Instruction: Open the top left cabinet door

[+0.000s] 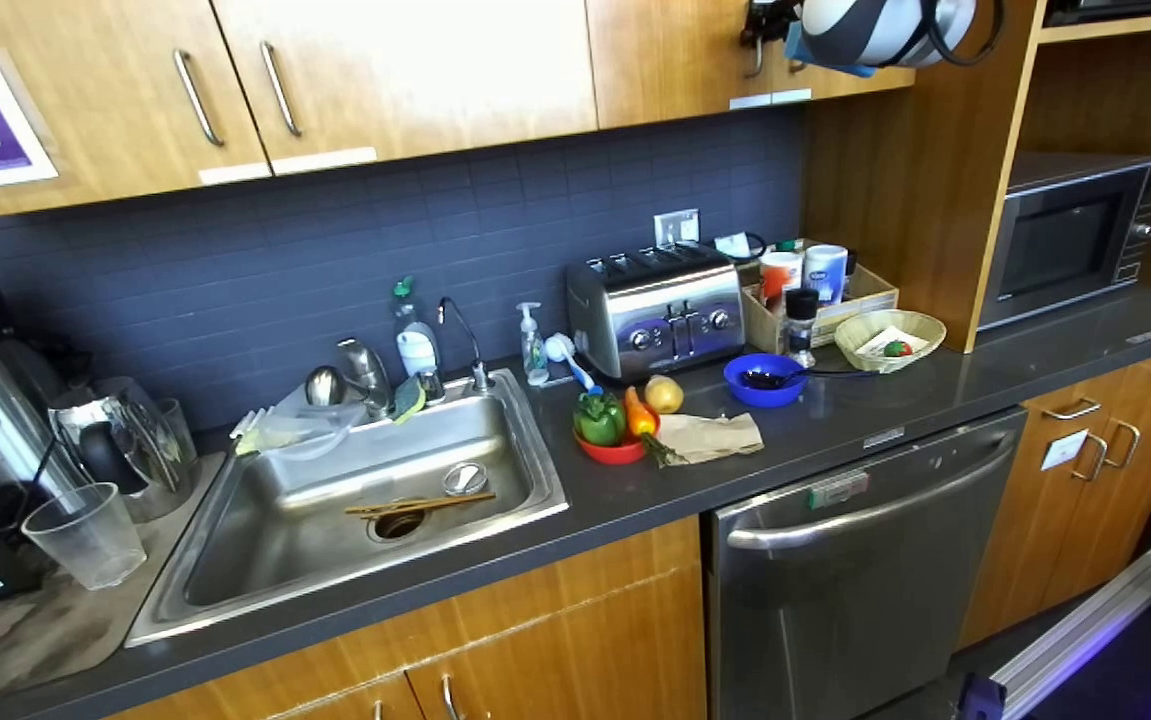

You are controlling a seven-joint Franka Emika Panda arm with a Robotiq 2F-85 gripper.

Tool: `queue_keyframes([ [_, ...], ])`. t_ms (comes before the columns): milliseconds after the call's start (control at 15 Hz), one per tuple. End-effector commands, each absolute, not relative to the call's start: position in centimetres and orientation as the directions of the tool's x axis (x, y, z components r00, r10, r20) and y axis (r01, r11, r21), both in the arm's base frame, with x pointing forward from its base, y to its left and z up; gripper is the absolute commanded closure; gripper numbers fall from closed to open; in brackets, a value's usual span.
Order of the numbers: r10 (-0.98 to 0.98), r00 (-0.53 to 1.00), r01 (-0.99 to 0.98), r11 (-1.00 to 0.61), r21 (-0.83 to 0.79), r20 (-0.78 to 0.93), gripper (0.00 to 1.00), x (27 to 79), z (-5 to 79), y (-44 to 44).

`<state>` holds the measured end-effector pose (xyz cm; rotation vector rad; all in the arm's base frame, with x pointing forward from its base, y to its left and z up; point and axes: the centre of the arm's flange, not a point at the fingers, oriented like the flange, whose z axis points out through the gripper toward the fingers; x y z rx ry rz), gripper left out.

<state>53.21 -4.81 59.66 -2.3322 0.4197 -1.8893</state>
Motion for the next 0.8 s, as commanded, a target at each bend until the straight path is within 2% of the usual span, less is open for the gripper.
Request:
queue_keyframes([
  [0, -0.292, 0.169, -0.162, -0.95, -0.266, 0.941, 0.95, 52.0, 58.3, -4.3],
  [733, -0.261, 0.204, -0.156, -0.96, -0.232, 0.943, 0.95, 46.5, 57.5, -2.7],
])
